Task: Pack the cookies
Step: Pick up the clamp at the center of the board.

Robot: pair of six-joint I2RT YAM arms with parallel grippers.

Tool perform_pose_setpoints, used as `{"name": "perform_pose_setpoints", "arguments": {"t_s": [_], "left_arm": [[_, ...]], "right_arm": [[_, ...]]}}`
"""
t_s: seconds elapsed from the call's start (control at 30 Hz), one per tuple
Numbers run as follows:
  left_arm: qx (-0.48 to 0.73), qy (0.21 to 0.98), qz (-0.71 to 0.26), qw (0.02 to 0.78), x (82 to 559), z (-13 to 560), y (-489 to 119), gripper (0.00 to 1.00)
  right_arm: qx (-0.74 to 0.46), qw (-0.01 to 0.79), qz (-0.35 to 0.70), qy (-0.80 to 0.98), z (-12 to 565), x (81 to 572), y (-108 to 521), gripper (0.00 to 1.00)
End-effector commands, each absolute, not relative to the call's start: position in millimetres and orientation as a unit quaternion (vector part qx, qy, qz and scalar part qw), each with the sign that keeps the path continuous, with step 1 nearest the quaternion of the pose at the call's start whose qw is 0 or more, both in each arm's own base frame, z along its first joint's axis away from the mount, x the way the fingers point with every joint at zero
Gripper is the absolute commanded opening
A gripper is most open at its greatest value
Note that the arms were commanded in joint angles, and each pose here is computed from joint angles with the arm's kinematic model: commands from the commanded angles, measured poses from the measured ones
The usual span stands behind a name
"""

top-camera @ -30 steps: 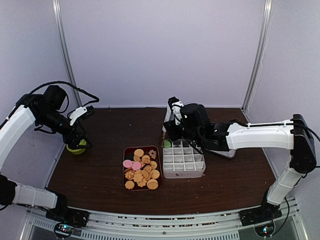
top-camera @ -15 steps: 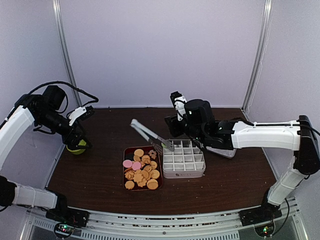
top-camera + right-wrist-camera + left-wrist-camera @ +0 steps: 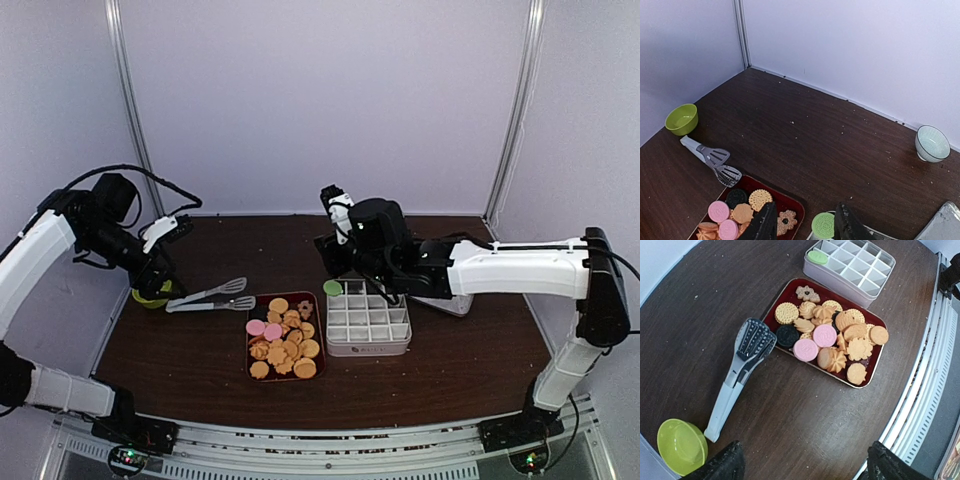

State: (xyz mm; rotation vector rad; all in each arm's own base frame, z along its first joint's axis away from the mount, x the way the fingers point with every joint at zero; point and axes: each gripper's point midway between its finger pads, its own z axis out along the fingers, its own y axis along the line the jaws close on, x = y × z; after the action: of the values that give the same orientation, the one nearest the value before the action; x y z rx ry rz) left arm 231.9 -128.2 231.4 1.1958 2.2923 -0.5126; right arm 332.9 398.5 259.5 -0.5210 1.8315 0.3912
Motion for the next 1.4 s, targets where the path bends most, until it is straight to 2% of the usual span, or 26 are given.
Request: {"name": "perform_pose_setpoints", "arguments": {"t_s": [0.0, 0.27, 0.63, 0.73, 0.83, 1.1, 1.37], "left_arm": [[0.448, 0.846, -0.169, 0.235, 269.7, 197.4, -127.3, 0.85], [0.459, 0.870, -0.061, 0.168, 336.6, 121.2, -100.2, 0.80], [0.516, 0.835, 0.046, 0.188, 350.2, 83.7, -108.3, 0.76], [0.518, 0.826, 0.098, 0.201, 363.5, 78.1, -106.9, 0.67], [0.514, 0.822, 0.133, 0.207, 372.7, 74.3, -105.3, 0.53], [0.513, 0.801, 0.183, 0.250, 377.7, 77.3, -113.1, 0.28], [0.515, 0.792, 0.201, 0.259, 385.1, 78.3, -115.8, 0.16]], "right_arm": [[-0.229, 0.557, 0.168, 0.780, 261.5, 322.0, 406.5, 0.39], [-0.211, 0.561, 0.174, 0.781, 271.3, 301.7, 386.3, 0.40], [-0.203, 0.567, 0.181, 0.778, 284.6, 292.4, 381.4, 0.41], [-0.202, 0.570, 0.179, 0.776, 288.5, 291.3, 381.6, 0.41], [-0.199, 0.573, 0.176, 0.775, 289.9, 290.3, 379.6, 0.41], [-0.199, 0.577, 0.167, 0.775, 288.7, 285.9, 378.4, 0.39], [-0.196, 0.577, 0.169, 0.775, 285.6, 286.0, 380.9, 0.36]]}}
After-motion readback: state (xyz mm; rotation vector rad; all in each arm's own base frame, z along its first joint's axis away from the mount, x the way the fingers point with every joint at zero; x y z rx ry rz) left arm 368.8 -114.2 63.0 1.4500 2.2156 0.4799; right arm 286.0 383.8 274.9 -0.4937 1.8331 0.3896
